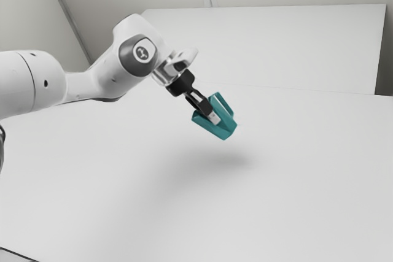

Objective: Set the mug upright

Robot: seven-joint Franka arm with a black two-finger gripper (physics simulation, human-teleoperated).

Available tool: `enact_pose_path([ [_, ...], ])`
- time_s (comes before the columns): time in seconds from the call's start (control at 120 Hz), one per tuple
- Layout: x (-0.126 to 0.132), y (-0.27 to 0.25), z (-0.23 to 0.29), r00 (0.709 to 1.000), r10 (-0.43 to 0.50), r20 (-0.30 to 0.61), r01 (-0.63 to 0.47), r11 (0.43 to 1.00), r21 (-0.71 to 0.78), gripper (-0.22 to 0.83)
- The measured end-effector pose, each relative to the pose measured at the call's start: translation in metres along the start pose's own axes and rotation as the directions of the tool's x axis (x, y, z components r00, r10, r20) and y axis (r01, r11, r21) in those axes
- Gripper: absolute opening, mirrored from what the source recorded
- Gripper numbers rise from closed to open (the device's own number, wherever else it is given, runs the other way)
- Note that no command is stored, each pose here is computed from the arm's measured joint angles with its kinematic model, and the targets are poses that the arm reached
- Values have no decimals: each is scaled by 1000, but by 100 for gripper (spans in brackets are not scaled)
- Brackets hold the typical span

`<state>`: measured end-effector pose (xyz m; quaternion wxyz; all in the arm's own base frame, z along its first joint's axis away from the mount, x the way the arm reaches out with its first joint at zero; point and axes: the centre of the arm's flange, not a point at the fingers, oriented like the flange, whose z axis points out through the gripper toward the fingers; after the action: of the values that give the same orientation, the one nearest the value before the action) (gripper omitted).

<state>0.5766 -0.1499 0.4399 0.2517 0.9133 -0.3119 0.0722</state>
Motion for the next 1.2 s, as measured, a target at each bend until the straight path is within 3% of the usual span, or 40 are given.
enact_pose_path([
  [0.433,-63,-7,-48,977,-164,138,124,957,261,-17],
  [0.867,-123,-4,-29,924,-298,238,158,868,471,-17],
  [1.2,-139,-17,-5,917,-358,174,207,803,559,-17],
])
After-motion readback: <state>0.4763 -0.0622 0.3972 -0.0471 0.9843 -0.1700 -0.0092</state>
